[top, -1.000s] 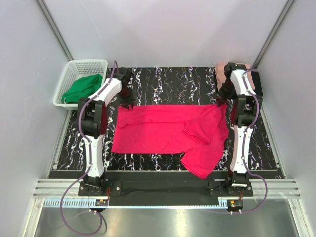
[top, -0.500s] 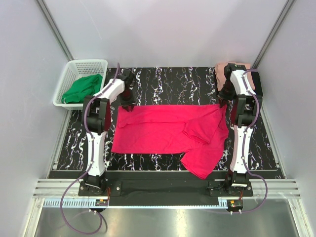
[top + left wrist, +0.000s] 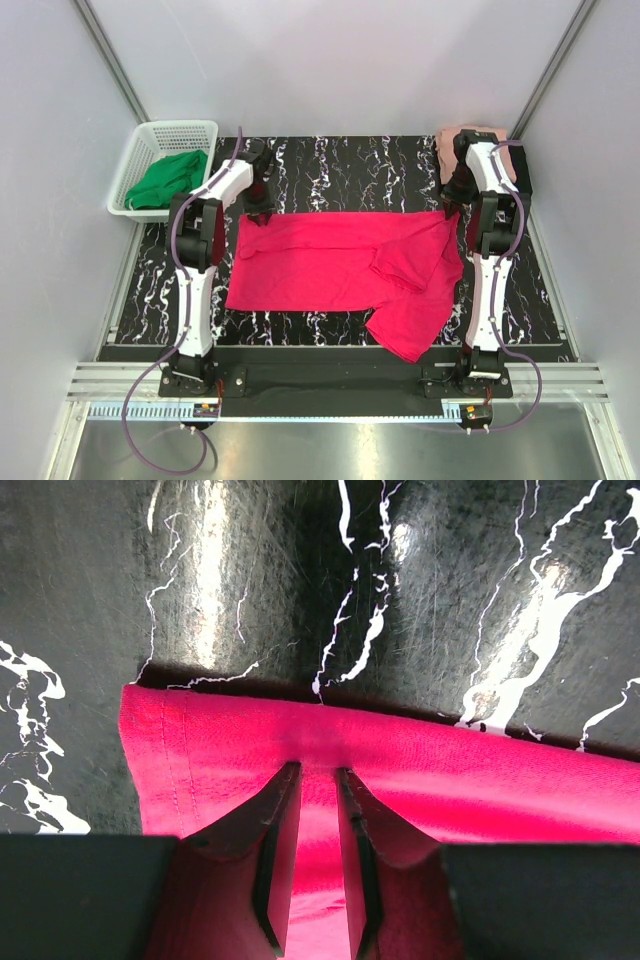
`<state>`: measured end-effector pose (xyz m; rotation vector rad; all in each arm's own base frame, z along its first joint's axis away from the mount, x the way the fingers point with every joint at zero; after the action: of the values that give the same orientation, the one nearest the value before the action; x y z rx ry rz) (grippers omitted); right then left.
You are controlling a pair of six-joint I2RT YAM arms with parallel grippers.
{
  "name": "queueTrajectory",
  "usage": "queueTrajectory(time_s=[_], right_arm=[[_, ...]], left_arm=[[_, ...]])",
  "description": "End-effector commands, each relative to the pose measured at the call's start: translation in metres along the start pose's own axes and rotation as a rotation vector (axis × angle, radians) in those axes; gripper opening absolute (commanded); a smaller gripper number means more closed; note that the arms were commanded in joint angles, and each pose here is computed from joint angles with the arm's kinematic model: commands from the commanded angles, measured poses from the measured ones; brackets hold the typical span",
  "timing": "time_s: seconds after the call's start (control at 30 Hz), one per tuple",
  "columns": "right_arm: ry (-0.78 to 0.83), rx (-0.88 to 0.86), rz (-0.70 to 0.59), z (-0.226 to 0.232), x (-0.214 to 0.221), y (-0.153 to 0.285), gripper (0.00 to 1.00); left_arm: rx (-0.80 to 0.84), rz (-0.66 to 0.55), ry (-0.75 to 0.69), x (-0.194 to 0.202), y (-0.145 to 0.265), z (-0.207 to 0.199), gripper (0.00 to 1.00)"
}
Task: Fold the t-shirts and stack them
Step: Fold the tshirt
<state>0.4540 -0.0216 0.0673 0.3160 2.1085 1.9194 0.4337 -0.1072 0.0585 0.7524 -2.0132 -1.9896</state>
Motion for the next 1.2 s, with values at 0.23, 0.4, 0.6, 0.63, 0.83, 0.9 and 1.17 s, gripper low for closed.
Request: queueTrajectory(time_s=[0.23,0.4,0.6,0.63,0.83,0.9,1.17], right_arm=[[0.021,-0.180,-0.389,-0.010,0.002,0.169,0.18],[0.052,-0.328,-0.467,-0.002,0.017,0.222,0.21],[0.085,-0.550,-0.365,0.012,0.088,0.213,0.21],[0.098,-0.596,-0.437,0.011,0.102,0.231,0.22],[0.137,-0.698,-0.335,0.006,0.206,0.211,0.23],[0.141,-0.741,-0.375,0.001,0.237,0.221,0.24],[0.065,-0.762,-0.354,-0.012,0.290,0.206,0.27]], left_arm=[[0.053,-0.157,0.046,-0.026,0.063,0.002,0.31],[0.105,-0.191,0.065,-0.024,0.094,0.004,0.32],[0.187,-0.173,0.052,0.020,0.138,0.023,0.33],[0.168,-0.152,0.020,0.040,0.133,0.028,0.33],[0.242,-0.167,0.033,0.102,0.168,0.071,0.40],[0.305,-0.206,0.047,0.118,0.186,0.084,0.43],[0.375,-0.226,0.031,0.158,0.188,0.121,0.52]])
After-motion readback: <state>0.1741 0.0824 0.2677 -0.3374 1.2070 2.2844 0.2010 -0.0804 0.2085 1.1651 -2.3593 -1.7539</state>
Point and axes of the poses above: each gripper's point midway between its finger pads, its own y axis back along the fingers, its own z axis along the line the jaws close on, x = y × z, the point moved 4 cm from there along y, back along the fingers, and after that the axes turned 15 degrees about y, right-handed, at the moved point
